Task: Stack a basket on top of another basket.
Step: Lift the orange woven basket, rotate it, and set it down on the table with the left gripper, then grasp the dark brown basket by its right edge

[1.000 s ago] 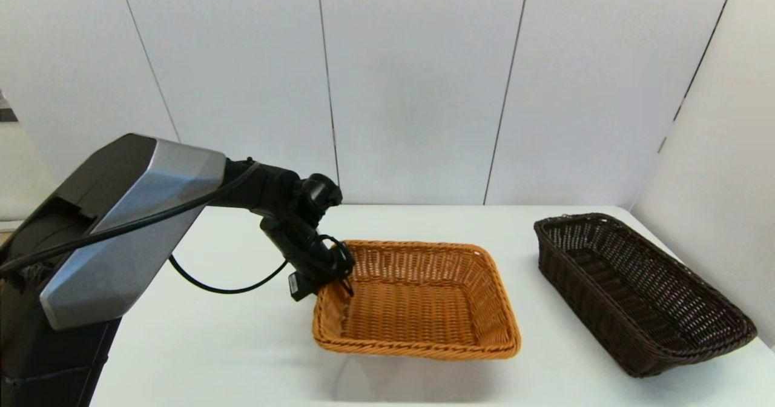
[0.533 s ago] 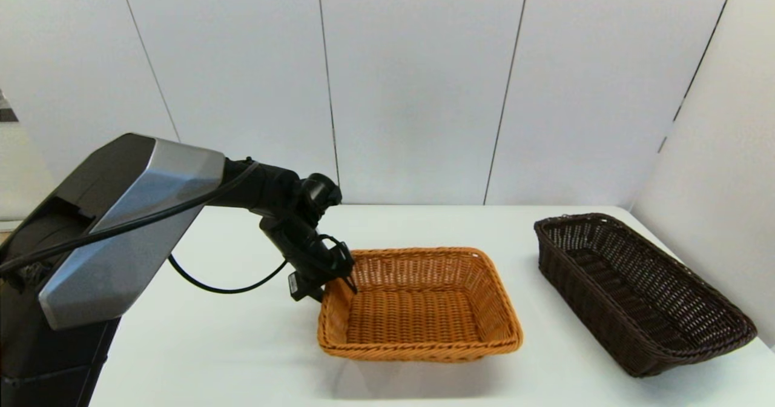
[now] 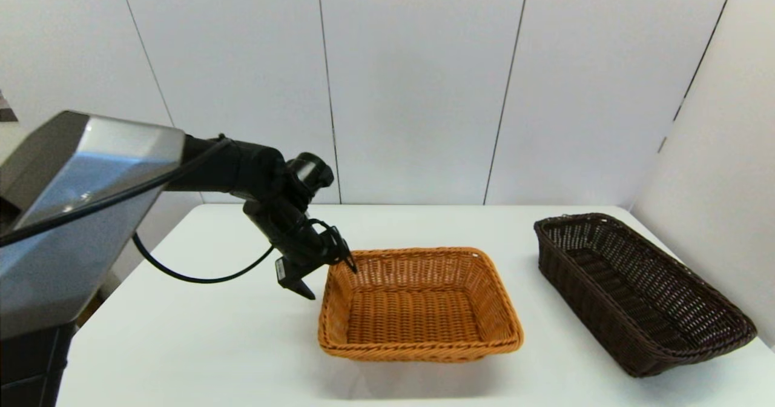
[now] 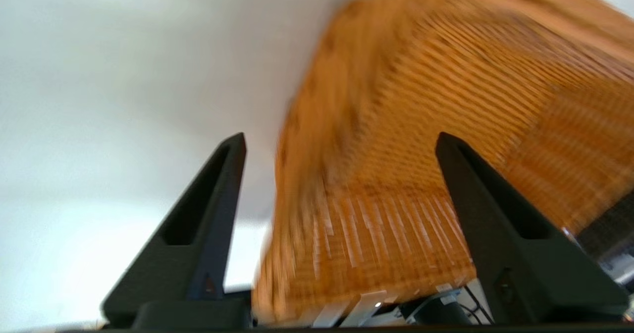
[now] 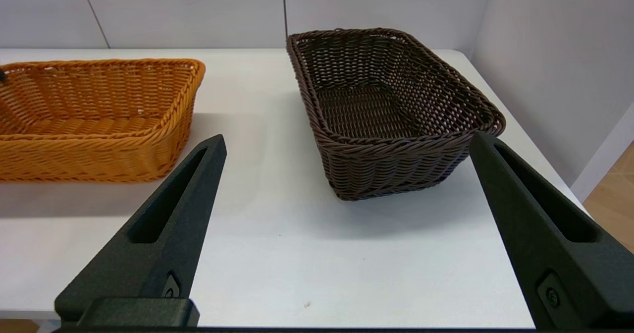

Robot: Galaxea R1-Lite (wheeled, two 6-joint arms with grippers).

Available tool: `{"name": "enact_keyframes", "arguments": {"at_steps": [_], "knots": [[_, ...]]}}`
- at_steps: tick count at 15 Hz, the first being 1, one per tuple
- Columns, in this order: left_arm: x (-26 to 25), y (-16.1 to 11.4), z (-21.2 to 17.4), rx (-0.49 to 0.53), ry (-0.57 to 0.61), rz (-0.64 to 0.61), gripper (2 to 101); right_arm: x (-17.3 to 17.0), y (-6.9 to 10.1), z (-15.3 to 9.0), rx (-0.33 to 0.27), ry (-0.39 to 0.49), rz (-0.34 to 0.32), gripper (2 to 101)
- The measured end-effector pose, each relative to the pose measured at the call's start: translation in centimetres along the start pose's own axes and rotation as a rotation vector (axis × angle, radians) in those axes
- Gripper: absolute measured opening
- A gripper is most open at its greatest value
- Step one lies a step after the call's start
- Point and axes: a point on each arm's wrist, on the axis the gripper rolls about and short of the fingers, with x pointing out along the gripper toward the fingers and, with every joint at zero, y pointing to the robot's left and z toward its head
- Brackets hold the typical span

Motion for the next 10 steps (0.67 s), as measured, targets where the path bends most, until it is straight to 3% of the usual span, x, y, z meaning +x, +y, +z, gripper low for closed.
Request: {"name": "enact_keyframes", "arguments": {"at_steps": [5,10], "knots": [[-11.5,0.7,-4.7,0.038,-0.155,-0.064,87.6,0.0,0.0,0.0,0.000,0.000,-0.001,97.3],[-21.0,6.5,-12.8,0.061,-0.330,-0.126,92.3,0.0,0.0,0.0,0.000,0.000,-0.001,97.3]]}}
